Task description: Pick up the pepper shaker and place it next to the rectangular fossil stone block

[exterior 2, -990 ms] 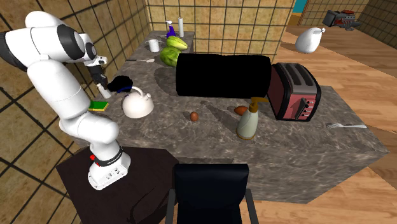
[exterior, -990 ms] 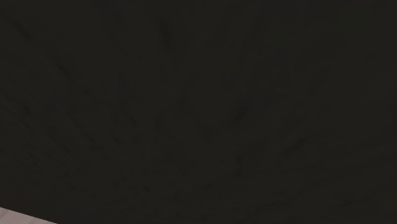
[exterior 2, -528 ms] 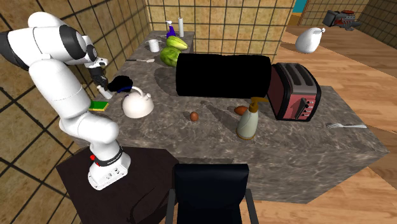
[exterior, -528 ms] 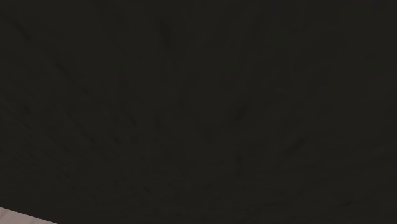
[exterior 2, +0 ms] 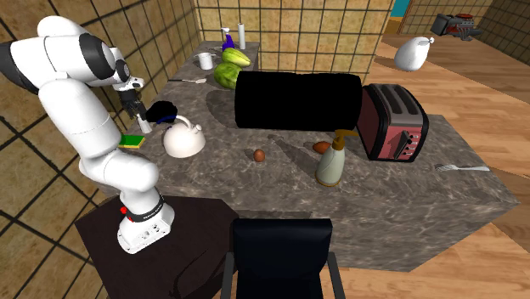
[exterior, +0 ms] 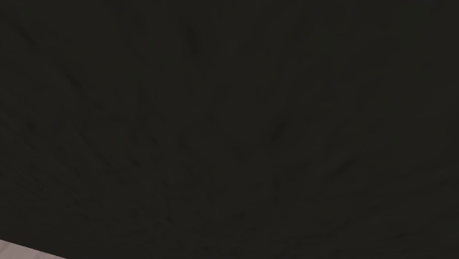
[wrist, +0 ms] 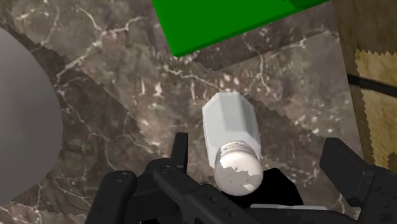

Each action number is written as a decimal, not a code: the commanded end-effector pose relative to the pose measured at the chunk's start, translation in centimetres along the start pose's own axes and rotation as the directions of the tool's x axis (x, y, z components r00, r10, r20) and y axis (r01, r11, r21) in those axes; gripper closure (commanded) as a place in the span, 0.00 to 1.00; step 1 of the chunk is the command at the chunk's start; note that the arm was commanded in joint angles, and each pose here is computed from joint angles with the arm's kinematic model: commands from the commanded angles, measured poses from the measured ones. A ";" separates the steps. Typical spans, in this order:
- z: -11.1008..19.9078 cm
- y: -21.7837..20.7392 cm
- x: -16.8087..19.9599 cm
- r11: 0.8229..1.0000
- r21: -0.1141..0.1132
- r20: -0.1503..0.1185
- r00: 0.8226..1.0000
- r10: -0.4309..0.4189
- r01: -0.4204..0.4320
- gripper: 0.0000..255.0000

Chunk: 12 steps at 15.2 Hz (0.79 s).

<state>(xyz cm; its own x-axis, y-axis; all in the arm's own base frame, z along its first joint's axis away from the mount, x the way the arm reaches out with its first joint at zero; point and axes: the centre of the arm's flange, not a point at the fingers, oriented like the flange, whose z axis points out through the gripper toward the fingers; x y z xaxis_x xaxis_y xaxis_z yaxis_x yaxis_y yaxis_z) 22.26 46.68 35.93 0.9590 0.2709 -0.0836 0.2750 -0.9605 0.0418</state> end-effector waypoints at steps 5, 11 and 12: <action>-5.0 0.0 0.0 1.000 0.000 0.000 1.000 0.000 0.000 0.00; -5.0 0.0 0.0 1.000 0.000 0.000 1.000 0.000 0.000 0.00; -5.0 0.0 0.0 1.000 0.000 0.000 1.000 0.000 0.000 0.00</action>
<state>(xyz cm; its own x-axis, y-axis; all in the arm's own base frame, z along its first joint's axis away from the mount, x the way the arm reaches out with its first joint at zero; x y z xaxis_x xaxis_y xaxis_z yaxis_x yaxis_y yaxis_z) 22.60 47.00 40.91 0.9590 0.2709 -0.0836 0.2749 -0.9606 0.0417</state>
